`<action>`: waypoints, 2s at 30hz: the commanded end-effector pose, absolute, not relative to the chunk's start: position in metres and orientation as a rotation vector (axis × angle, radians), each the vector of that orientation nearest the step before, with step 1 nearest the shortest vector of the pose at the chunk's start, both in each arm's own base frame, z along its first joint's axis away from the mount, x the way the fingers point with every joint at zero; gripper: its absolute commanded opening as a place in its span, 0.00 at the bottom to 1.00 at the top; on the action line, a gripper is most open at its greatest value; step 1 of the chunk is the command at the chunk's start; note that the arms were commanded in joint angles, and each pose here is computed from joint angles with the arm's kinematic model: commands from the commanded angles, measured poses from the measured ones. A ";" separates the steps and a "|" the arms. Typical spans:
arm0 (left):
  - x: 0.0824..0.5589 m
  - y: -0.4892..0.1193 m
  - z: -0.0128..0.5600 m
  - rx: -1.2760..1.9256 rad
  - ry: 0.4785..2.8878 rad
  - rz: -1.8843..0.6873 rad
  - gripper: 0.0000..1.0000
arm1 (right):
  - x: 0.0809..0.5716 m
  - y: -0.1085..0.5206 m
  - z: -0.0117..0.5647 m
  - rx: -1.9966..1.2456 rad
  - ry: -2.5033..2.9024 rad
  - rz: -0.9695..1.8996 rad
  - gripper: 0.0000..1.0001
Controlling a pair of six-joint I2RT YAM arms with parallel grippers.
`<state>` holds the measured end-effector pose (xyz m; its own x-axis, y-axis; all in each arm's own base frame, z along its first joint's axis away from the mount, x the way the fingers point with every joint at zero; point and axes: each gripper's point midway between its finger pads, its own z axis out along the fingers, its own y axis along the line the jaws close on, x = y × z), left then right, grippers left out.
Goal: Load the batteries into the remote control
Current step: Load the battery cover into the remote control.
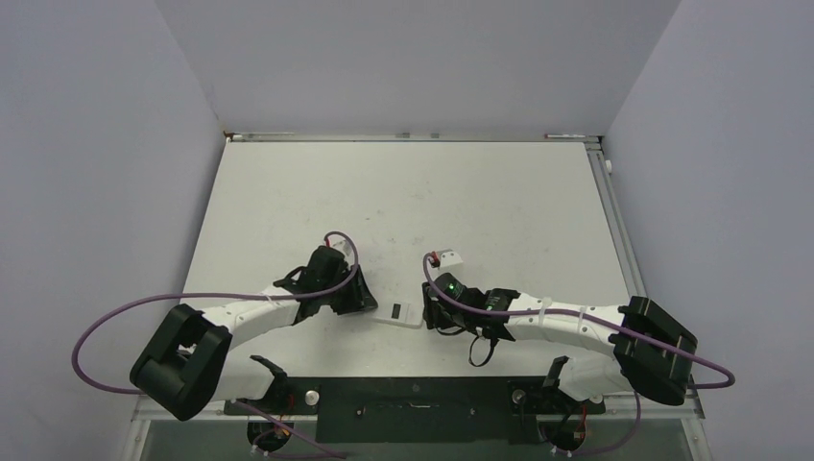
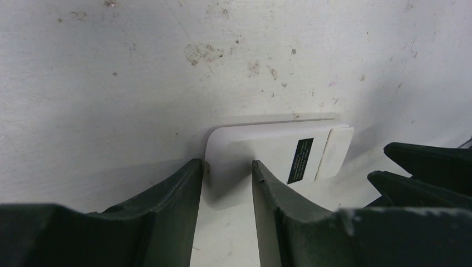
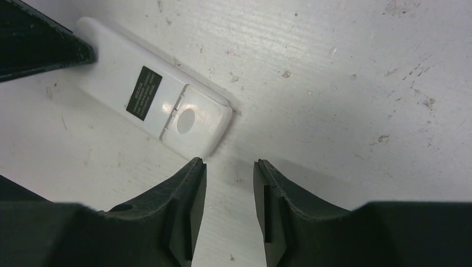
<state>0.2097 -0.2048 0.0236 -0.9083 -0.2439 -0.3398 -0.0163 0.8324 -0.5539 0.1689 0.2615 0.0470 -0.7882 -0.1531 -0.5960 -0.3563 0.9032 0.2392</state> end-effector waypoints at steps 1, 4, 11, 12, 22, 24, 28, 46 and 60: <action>0.210 -0.209 0.028 -0.156 2.597 -0.770 0.35 | 0.183 0.268 0.062 -0.220 2.395 0.496 0.38; 0.206 -0.209 0.028 -0.155 2.595 -0.768 0.34 | 0.185 0.268 0.061 -0.190 2.395 0.495 0.39; 0.196 -0.214 0.031 -0.174 2.588 -0.798 0.31 | 0.187 0.269 0.055 -0.142 2.406 0.481 0.39; 0.195 -0.214 0.030 -0.179 2.589 -0.801 0.30 | 0.187 0.270 0.054 -0.139 2.408 0.483 0.39; 0.187 -0.216 0.027 -0.191 2.592 -0.816 0.29 | 0.186 0.282 0.046 -0.151 2.430 0.488 0.38; 0.187 -0.216 0.027 -0.192 2.589 -0.818 0.29 | 0.186 0.284 0.044 -0.153 2.435 0.485 0.38; 0.187 -0.216 0.028 -0.191 2.584 -0.825 0.29 | 0.188 0.287 0.043 -0.154 2.436 0.480 0.38; 0.187 -0.221 0.031 -0.172 2.581 -0.847 0.29 | 0.194 0.298 0.040 -0.153 2.435 0.472 0.30; 0.190 -0.232 0.032 -0.149 2.589 -0.862 0.28 | 0.179 0.321 0.034 -0.222 2.446 0.563 0.23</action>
